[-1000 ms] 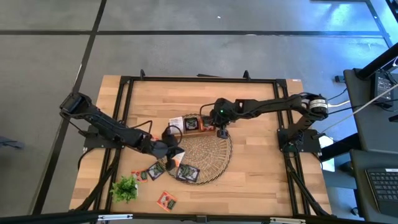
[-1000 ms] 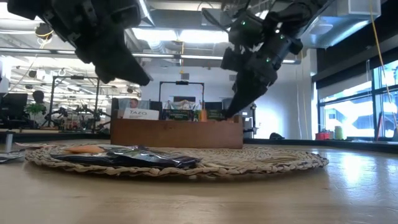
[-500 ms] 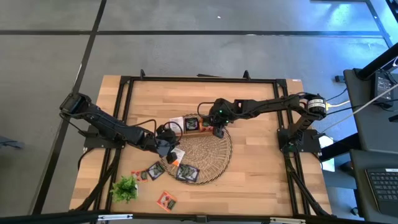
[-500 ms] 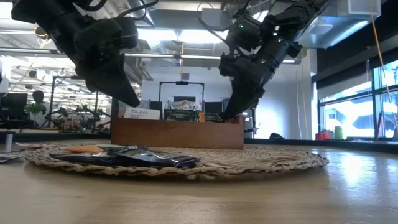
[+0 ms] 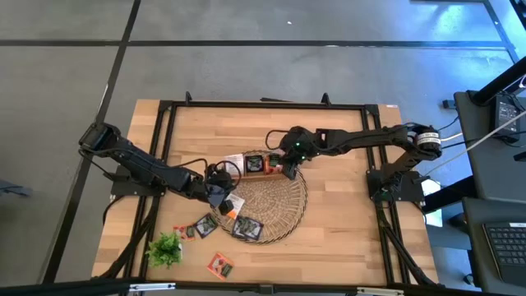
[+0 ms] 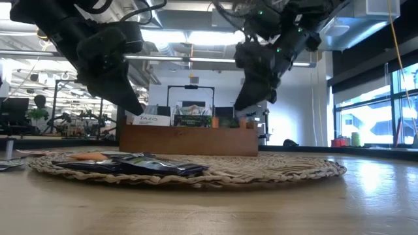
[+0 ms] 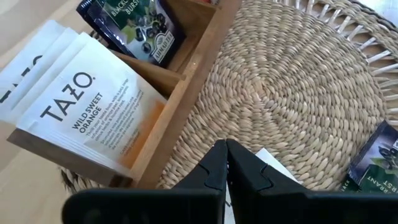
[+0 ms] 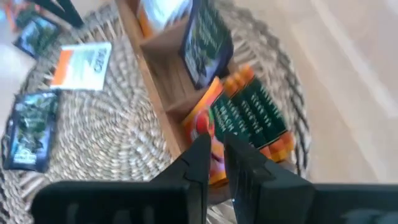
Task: Pick & Place Tea
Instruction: Put the orange tea bag into the right slot of the wooden organizer, then put the white tea bag into the left slot of the wooden organizer
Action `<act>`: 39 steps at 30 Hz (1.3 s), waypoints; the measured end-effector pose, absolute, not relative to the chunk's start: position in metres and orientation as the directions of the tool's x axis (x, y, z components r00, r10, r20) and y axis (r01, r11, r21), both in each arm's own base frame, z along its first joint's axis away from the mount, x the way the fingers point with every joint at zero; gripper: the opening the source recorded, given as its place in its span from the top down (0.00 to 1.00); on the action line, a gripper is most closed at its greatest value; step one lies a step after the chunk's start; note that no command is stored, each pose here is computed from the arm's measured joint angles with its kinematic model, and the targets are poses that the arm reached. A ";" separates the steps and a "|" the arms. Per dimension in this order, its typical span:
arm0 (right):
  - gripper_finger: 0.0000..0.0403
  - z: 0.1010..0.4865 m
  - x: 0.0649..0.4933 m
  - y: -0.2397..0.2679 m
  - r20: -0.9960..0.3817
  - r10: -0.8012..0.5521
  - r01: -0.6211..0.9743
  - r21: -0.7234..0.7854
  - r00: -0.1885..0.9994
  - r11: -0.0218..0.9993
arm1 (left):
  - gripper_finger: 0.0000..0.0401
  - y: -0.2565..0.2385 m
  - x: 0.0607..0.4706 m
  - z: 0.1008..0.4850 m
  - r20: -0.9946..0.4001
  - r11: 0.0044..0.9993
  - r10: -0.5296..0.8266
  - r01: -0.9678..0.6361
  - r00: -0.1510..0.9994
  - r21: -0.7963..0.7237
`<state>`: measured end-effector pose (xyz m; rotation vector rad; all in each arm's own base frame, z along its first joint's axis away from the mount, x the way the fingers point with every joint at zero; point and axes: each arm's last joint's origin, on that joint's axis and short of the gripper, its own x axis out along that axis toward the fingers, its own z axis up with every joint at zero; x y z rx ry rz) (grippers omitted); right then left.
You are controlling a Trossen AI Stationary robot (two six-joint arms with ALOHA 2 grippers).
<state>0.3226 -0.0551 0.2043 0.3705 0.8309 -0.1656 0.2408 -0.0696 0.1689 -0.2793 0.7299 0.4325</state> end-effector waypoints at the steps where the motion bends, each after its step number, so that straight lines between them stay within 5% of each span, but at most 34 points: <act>1: 0.88 0.208 0.321 -0.055 -0.738 -0.012 0.289 0.250 0.674 0.924 | 1.00 -0.070 0.241 0.169 -0.693 0.876 0.281 -0.472 0.664 -0.096; 6: 0.88 0.229 0.315 -0.051 -0.690 -0.077 0.286 0.194 0.720 0.938 | 1.00 -0.073 0.241 0.170 -0.691 0.899 0.249 -0.428 0.679 -0.097; 14: 0.88 0.236 0.322 -0.007 -0.638 0.027 0.127 0.193 0.769 0.973 | 1.00 -0.096 0.238 0.171 -0.717 0.927 0.011 -0.276 0.697 -0.254; 26: 0.88 0.221 0.349 0.049 -0.503 0.161 -0.055 0.219 0.849 0.974 | 1.00 -0.126 0.235 0.132 -0.802 0.958 -0.012 -0.222 0.597 -0.180; 39: 0.88 0.177 0.375 0.055 -0.479 0.169 -0.066 0.225 0.861 0.972 | 1.00 -0.131 0.235 0.122 -0.829 0.949 -0.030 -0.243 0.558 -0.198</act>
